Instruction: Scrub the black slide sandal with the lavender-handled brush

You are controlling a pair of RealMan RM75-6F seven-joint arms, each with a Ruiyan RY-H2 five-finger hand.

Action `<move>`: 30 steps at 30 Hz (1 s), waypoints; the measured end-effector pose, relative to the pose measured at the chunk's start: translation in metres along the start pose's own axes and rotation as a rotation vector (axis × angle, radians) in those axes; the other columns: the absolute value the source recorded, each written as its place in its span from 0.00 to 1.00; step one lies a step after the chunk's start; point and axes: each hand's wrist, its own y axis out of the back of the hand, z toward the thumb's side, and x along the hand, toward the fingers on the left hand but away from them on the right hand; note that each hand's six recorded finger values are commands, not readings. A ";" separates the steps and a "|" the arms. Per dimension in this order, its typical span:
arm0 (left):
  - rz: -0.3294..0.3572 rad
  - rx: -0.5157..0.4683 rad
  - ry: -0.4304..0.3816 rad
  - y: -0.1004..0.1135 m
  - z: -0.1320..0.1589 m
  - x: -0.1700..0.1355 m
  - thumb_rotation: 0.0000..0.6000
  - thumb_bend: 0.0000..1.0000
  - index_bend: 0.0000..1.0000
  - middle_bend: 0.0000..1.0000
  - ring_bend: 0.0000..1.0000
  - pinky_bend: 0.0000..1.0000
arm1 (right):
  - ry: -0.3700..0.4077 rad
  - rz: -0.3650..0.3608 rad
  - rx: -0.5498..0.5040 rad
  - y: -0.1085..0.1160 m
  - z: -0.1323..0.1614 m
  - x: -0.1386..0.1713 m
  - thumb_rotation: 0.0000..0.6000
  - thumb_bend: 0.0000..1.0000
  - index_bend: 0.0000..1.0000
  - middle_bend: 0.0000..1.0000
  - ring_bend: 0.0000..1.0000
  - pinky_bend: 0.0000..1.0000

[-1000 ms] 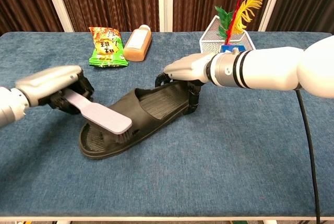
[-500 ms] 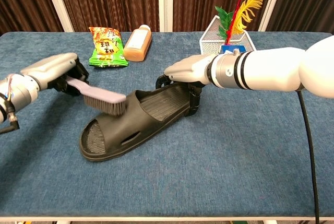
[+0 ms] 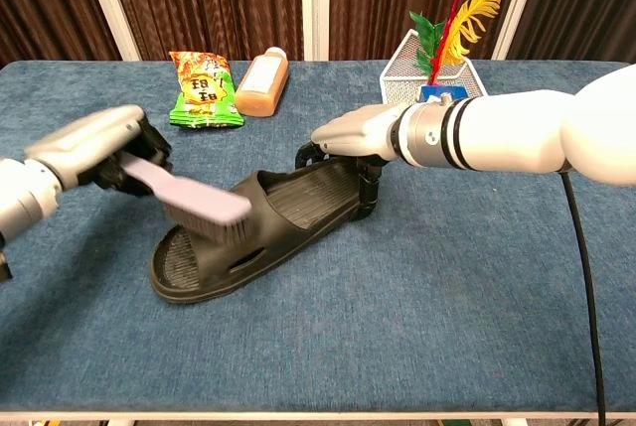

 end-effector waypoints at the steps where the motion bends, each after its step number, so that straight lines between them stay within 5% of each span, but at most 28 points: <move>1: -0.002 0.013 -0.003 -0.003 0.001 0.000 1.00 0.89 1.00 1.00 1.00 1.00 | 0.000 0.001 0.000 0.000 0.000 0.000 1.00 0.18 0.58 0.45 0.33 0.36; 8: 0.025 0.120 0.028 -0.012 -0.009 0.014 1.00 0.89 1.00 1.00 1.00 1.00 | -0.001 0.012 0.007 -0.003 -0.002 0.003 1.00 0.18 0.58 0.45 0.33 0.36; 16: 0.134 0.135 0.138 0.016 -0.037 0.038 1.00 0.89 1.00 1.00 1.00 1.00 | -0.001 0.010 0.008 -0.002 -0.001 0.005 1.00 0.18 0.58 0.45 0.33 0.36; 20: 0.165 0.092 0.161 0.028 -0.046 0.038 1.00 0.89 1.00 1.00 1.00 1.00 | 0.002 0.013 0.013 -0.002 -0.002 0.007 1.00 0.17 0.34 0.37 0.25 0.29; 24: 0.193 0.055 0.173 0.039 -0.054 0.027 1.00 0.88 1.00 1.00 0.94 1.00 | 0.007 0.034 0.010 -0.002 -0.003 0.011 1.00 0.13 0.02 0.10 0.03 0.07; 27: 0.180 0.067 0.184 0.041 -0.061 0.019 0.98 0.84 0.91 0.93 0.85 1.00 | 0.010 0.042 0.007 -0.001 -0.003 0.016 1.00 0.12 0.00 0.00 0.00 0.00; 30: 0.150 0.094 0.204 0.040 -0.066 0.015 0.83 0.77 0.72 0.79 0.74 1.00 | 0.011 0.037 0.002 0.003 -0.004 0.023 1.00 0.12 0.00 0.00 0.00 0.00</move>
